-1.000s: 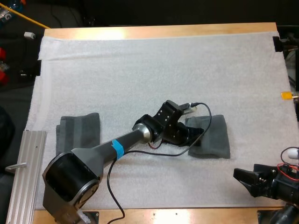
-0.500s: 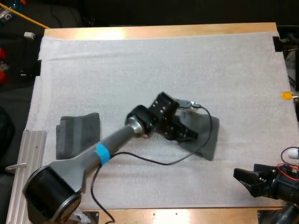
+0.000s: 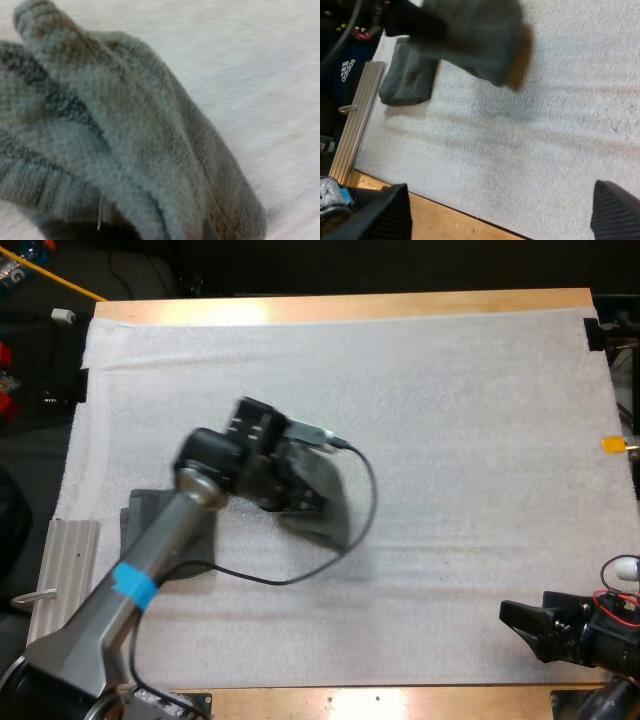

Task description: Pick towel from pile, fold and stack

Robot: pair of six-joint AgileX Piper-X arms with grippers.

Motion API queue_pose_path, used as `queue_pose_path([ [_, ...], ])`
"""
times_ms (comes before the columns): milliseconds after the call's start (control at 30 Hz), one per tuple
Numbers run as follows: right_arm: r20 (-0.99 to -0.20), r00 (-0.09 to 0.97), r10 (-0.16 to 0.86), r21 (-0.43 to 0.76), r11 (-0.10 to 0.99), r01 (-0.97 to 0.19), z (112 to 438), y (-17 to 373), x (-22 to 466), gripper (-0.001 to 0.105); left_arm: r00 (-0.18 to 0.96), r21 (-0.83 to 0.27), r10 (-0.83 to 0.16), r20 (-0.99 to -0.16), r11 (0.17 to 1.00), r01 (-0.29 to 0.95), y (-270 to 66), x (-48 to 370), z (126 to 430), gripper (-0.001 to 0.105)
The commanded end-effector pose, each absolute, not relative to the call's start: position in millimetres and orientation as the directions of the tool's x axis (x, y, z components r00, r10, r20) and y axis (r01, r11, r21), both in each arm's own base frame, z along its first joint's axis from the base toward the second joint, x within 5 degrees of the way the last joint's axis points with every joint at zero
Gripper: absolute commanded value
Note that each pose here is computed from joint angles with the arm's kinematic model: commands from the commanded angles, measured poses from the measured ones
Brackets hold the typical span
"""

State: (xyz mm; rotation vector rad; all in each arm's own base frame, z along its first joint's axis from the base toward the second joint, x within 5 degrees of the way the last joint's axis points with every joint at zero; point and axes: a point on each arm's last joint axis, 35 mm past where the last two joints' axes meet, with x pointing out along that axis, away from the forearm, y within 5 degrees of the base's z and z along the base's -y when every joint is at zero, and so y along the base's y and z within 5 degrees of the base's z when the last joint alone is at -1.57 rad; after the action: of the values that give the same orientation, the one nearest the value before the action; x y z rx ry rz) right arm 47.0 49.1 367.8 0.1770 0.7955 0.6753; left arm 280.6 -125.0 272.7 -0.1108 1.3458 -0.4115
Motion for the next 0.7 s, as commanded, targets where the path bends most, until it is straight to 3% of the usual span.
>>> queue_pose_path([
  [0, -0.595, 0.502, 0.628, 0.393, 0.772, -0.5, 369.6, 48.5, 45.9, 0.071, 0.184, -0.294, -0.339, -0.923, 0.927, 0.231, -115.0, 278.3, 282.0, 0.0],
  [167, -0.595, 0.502, 0.628, 0.393, 0.772, -0.5, 369.6, 48.5, 45.9, 0.071, 0.252, -0.209, -0.258, -0.933, 0.956, 0.205, -79.4, 277.4, 295.6, 0.0],
  [333, -0.596, 0.501, 0.627, 0.393, 0.772, -0.499, 368.9, 48.6, 46.1, 0.071, 0.295, -0.212, -0.255, -0.921, 0.962, 0.171, -53.6, 278.8, 303.2, 0.0],
  [500, -0.596, 0.501, 0.627, 0.393, 0.772, -0.499, 368.9, 48.6, 46.1, 0.071, 0.302, -0.218, -0.272, -0.914, 0.955, 0.2, -47.9, 280.6, 307.0, 0.0],
  [667, -0.596, 0.501, 0.627, 0.393, 0.772, -0.499, 368.9, 48.6, 46.1, 0.071, 0.375, -0.2, -0.273, -0.886, 0.954, 0.223, -48.5, 287.3, 333.7, 0.0],
])
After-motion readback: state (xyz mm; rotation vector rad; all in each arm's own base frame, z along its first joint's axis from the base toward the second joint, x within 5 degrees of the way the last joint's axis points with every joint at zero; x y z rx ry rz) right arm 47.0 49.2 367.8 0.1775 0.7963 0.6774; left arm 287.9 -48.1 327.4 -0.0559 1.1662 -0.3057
